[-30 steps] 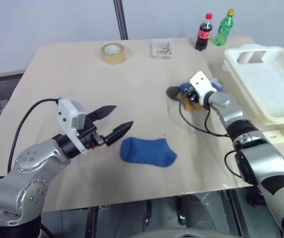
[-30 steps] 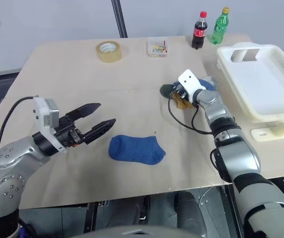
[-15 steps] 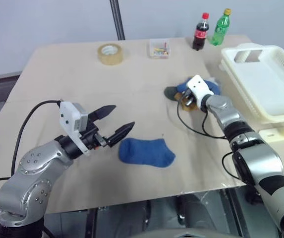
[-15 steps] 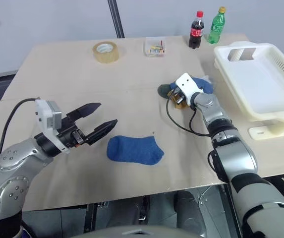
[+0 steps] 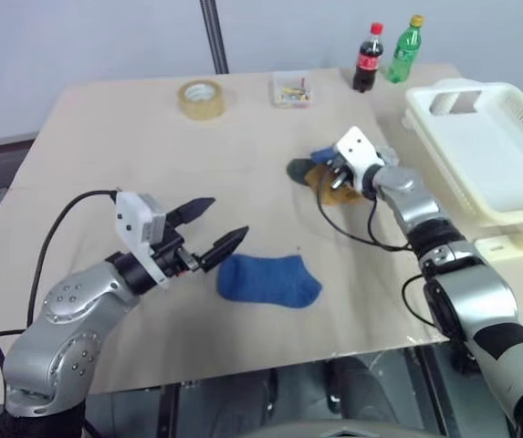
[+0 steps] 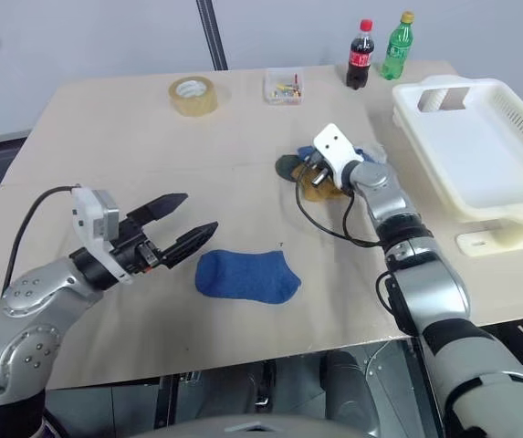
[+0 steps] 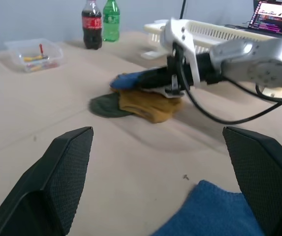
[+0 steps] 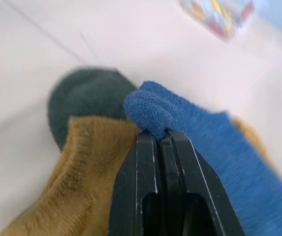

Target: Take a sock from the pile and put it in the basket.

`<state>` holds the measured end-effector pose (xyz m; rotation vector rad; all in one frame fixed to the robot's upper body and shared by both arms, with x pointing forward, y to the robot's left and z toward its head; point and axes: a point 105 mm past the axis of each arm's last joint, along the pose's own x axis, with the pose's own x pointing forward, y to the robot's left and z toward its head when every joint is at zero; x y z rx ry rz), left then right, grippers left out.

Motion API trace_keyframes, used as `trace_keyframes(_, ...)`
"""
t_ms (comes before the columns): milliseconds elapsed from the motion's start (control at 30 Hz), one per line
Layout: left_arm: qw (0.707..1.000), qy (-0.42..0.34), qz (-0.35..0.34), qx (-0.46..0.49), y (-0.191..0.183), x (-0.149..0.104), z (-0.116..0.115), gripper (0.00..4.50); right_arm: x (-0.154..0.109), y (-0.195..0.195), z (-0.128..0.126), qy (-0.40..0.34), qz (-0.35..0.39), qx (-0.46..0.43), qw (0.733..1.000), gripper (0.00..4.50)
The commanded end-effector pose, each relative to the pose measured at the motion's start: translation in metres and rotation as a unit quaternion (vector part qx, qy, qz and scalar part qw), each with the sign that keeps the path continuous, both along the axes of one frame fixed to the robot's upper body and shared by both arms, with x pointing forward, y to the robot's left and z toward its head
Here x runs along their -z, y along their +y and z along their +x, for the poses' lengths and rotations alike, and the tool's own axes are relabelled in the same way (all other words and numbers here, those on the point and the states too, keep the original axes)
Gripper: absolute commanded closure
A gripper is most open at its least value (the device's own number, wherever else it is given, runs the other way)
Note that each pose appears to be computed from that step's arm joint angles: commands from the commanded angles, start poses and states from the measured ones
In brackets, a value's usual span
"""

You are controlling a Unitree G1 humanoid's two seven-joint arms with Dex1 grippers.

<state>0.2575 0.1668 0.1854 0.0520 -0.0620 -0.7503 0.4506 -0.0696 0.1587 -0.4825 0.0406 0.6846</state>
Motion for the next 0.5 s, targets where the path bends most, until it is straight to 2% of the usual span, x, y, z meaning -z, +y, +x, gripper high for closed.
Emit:
trace_keyframes(33, 1.0, -0.016, -0.006, -0.011, 0.001, -0.002, 0.001, 0.0, -0.007, 0.016, -0.009, -0.006, 0.018, -0.026, 0.999, 4.44)
trace_keyframes(167, 1.0, -0.015, -0.01, -0.01, 0.0, -0.002, 0.001, 0.0, -0.006, 0.034, -0.023, 0.0, 0.029, -0.053, 0.998, 4.44)
trace_keyframes(500, 1.0, -0.002, 0.0, -0.031, 0.014, 0.006, 0.002, 0.0, -0.007, 0.096, -0.077, 0.035, 0.057, -0.15, 0.986, 4.44)
